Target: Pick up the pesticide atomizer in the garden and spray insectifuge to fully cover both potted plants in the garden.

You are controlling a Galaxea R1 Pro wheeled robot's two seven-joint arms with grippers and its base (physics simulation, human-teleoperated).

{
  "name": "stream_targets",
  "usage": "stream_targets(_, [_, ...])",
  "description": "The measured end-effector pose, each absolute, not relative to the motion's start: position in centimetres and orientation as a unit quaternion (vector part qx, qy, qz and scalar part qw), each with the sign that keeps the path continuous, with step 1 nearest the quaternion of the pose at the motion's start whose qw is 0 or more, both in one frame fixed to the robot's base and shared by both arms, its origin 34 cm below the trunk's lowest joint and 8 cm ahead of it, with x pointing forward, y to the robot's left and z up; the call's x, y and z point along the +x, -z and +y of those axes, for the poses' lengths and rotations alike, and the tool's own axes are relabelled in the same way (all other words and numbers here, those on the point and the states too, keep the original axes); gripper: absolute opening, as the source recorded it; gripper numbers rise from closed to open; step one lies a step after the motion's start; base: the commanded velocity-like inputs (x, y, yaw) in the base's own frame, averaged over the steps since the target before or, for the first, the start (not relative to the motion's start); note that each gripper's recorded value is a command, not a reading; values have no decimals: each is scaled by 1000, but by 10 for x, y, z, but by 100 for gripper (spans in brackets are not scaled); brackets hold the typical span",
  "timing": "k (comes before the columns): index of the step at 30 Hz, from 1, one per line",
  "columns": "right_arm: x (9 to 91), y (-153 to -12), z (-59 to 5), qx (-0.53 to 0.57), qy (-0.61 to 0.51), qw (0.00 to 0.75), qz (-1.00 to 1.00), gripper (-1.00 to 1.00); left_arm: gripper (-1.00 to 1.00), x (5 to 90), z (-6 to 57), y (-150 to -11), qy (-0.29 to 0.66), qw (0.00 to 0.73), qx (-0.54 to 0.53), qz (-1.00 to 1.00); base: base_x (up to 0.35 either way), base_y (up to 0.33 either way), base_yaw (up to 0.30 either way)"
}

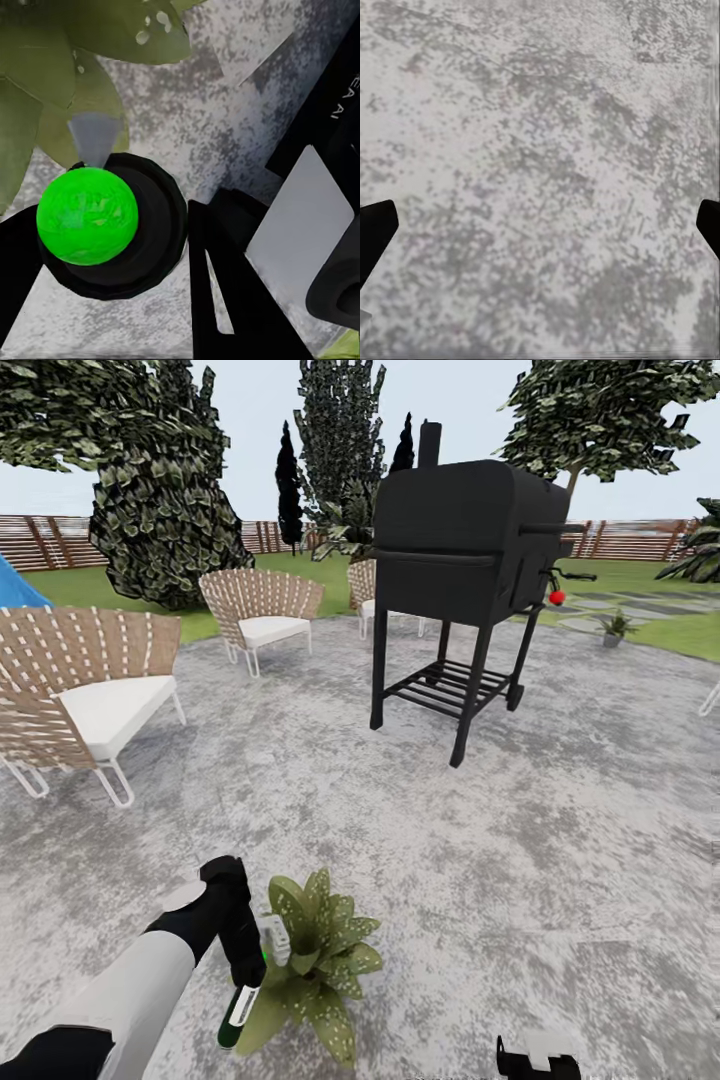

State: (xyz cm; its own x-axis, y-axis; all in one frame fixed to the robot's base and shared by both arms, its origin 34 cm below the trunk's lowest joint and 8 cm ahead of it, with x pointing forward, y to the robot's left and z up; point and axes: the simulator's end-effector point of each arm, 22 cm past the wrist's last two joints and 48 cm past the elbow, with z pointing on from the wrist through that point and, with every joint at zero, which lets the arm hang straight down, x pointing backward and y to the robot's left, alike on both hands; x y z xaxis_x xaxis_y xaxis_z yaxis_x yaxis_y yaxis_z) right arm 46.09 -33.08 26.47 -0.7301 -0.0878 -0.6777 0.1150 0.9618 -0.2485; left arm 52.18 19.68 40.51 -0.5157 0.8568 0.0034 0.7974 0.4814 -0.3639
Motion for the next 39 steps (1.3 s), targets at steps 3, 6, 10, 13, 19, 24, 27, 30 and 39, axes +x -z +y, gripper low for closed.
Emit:
stream_targets(3, [461,-265,-331,7,138,367,920,100,-100,529,216,-407,-118,106,-492,-856,0,0,-257])
stream_targets(6, [461,-265,-331,7,138,367,920,100,-100,531,220,-407,-105,111,-496,-855,0,0,-220])
stream_targets(10, [460,-264,-329,6,136,367,920,100,-100,528,246,-404,-59,141,-504,-850,0,0,-30])
stream_targets(13, [460,-264,-329,5,135,366,921,100,-100,525,284,-402,-29,159,-484,-860,0,0,-2])
stream_targets(19, [460,-264,-329,5,135,366,921,100,-100,536,300,-400,-20,131,-455,-881,0,84,0])
stream_targets(24, [460,-264,-329,5,135,366,921,100,-100,534,291,-396,-33,126,-450,-884,0,109,0])
stream_targets(27, [460,-264,-329,5,136,366,921,100,-100,534,270,-395,-58,113,-450,-884,0,4,-34])
stream_targets(30, [460,-264,-329,6,136,366,921,100,-100,534,263,-394,-65,108,-452,-883,0,0,-234])
stream_targets(39, [460,-263,-329,6,136,365,921,100,-100,535,261,-394,-65,107,-453,-883,-182,71,-288])
